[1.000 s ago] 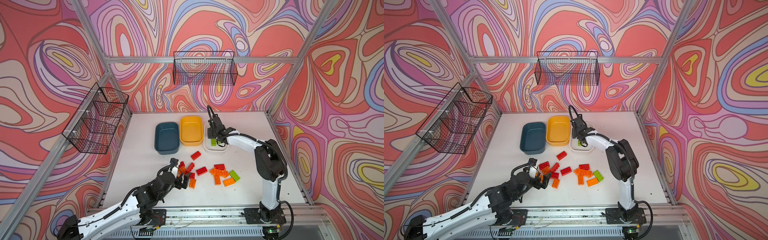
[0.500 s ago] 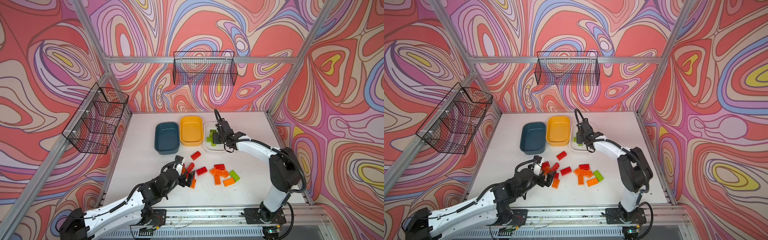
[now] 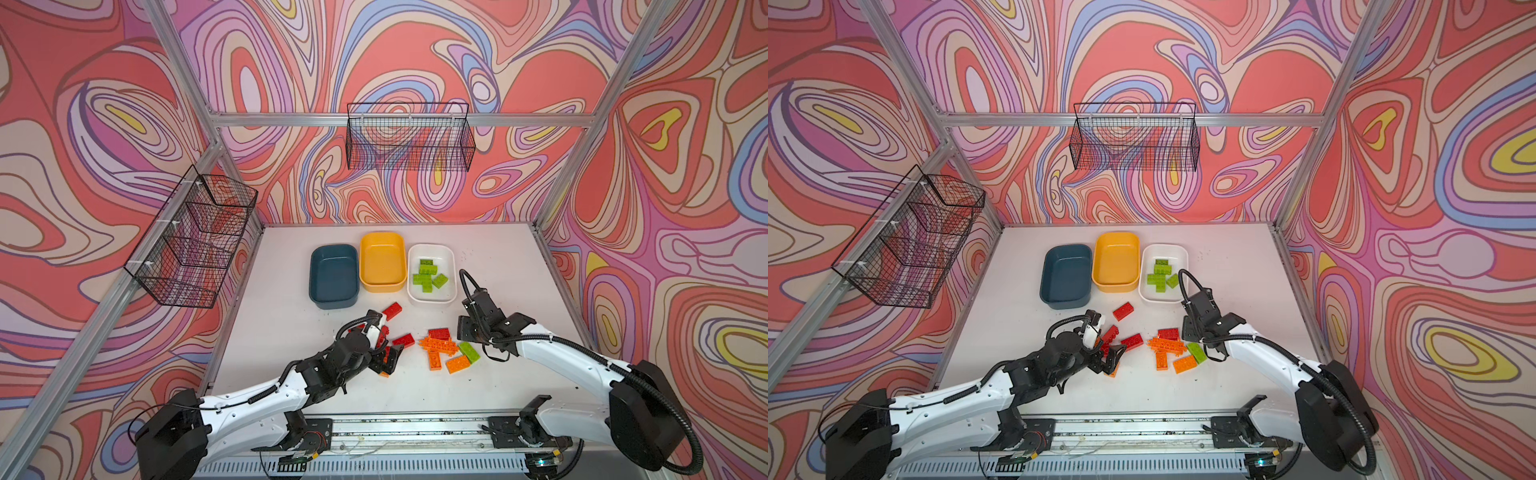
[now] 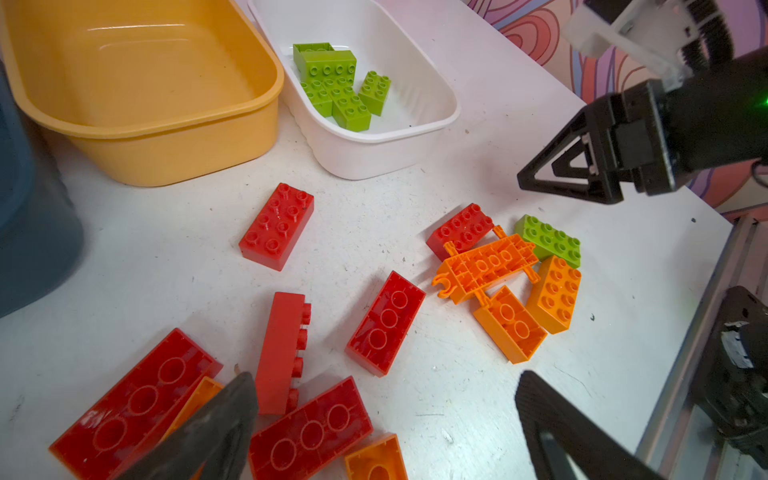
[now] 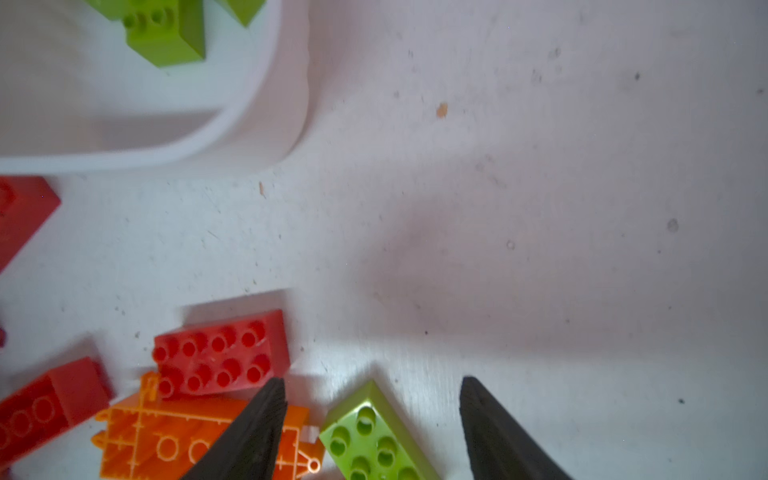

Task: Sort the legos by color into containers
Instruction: 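Lower the right gripper onto the lime-green brick beside the orange pieces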

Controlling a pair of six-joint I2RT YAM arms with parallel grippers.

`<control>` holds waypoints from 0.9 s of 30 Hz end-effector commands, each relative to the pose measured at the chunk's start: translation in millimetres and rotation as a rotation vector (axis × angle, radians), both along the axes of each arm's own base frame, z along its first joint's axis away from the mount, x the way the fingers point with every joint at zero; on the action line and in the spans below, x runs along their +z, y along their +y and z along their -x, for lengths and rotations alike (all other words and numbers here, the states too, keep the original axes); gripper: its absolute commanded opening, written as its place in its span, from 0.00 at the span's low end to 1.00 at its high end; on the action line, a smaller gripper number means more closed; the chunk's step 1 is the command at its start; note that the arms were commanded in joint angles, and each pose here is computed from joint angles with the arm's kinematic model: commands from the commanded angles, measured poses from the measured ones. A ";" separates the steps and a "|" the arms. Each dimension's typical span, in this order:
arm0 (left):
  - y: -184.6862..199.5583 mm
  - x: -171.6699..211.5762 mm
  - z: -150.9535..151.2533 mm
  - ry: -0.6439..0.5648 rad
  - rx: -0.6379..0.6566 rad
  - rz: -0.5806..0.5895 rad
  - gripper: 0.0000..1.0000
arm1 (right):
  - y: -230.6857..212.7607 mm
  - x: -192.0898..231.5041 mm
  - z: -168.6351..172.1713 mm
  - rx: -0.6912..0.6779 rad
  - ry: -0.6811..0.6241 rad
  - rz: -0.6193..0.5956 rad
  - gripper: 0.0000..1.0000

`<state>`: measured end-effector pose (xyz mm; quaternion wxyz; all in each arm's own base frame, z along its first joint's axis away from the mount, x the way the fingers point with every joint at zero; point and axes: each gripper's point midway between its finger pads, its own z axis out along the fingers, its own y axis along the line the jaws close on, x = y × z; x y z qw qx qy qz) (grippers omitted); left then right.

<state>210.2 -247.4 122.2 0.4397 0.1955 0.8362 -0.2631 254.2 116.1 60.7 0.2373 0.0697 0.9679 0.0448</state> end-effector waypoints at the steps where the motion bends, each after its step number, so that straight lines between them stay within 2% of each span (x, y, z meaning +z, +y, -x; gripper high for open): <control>1: -10.1 19.7 -0.1 -0.024 -0.021 0.072 1.00 | 3.9 -9.8 21.0 -0.043 0.049 -0.034 0.70; 11: 11.8 18.1 4.9 -0.047 0.025 0.067 1.00 | 0.4 -35.3 47.9 -0.043 0.120 0.042 0.68; 19: 18.1 19.0 7.1 -0.054 0.037 0.074 1.00 | -9.6 -36.8 48.2 -0.056 0.115 0.096 0.64; 27: 23.2 18.0 8.3 -0.057 0.048 0.077 1.00 | -17.4 -17.7 46.5 -0.083 0.071 0.107 0.65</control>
